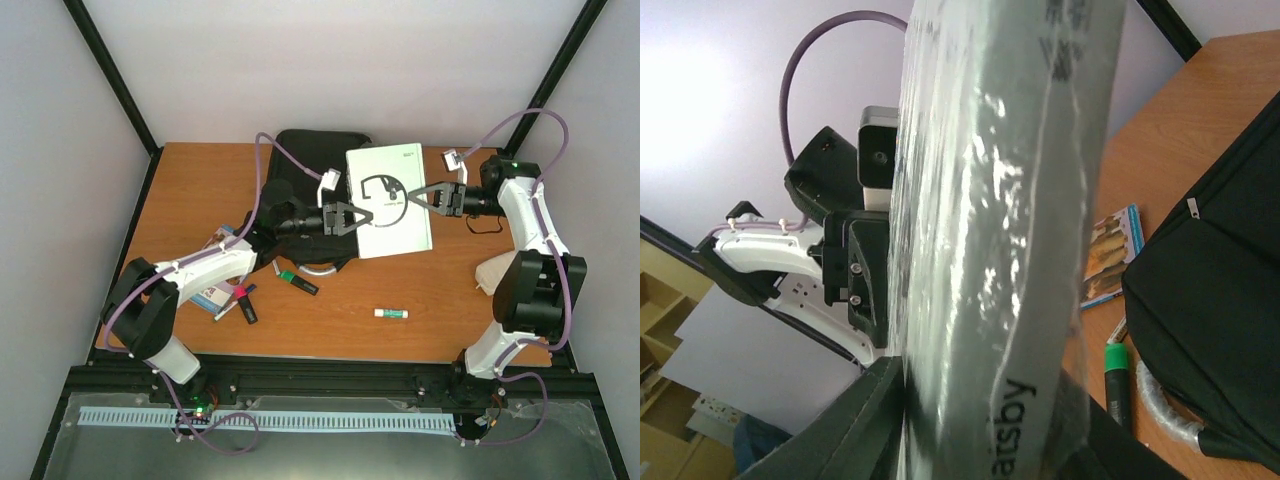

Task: Pack the student bag
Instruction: Pick up the book from the center of the board.

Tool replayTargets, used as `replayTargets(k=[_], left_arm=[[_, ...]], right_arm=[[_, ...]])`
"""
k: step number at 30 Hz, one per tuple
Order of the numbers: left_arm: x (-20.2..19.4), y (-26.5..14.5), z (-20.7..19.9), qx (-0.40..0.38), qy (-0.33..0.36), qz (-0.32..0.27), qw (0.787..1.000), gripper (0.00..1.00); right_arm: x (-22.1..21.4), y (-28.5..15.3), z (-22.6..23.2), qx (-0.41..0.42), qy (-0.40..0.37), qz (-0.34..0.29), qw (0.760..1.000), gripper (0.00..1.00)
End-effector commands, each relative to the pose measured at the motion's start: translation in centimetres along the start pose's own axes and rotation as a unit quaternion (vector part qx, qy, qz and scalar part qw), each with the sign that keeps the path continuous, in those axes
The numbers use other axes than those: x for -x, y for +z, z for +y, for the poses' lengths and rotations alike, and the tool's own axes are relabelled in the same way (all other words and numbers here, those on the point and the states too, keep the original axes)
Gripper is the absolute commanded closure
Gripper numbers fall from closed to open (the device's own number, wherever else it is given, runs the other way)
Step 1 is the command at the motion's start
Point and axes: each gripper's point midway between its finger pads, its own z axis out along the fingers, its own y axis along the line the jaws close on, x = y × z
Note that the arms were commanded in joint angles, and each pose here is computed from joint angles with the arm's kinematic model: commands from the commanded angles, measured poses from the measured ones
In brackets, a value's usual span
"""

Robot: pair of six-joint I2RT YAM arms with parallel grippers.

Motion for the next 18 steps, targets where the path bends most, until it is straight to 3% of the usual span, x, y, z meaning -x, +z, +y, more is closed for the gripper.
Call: replayTargets(k=[1,6,10,14,18], left_arm=[[1.8,-1.0,-6.4,-0.062,0.091,-0.023,0.994,0.99],[1.0,-2.4,-5.9,0.004,0.105,-0.009,0.994,0.99],[-0.1,-4.9,-4.4,0.118,0.109,0.017,0.987,0.99],[-1.4,-7.7,-0.9,0.273,0.072,0.078,0.956,0.99],[-1.4,-11.8,1.9,0.388,0.043,0.061,0.919,0.99]], right_arm=[[0.6,0.1,1.3,0.023,-0.035,-0.02,0.999,0.63],[-0.4,-0.3,0.9,-0.007,-0.038,-0.001,0.999,0.45],[-1.4,-0.5,-0.8,-0.076,-0.061,0.028,0.995,0.41],[-2.5,-1.2,-4.7,-0.232,-0.097,0.072,0.965,0.41],[-3.3,-1.2,-5.4,-0.32,-0.178,0.109,0.924,0.42]])
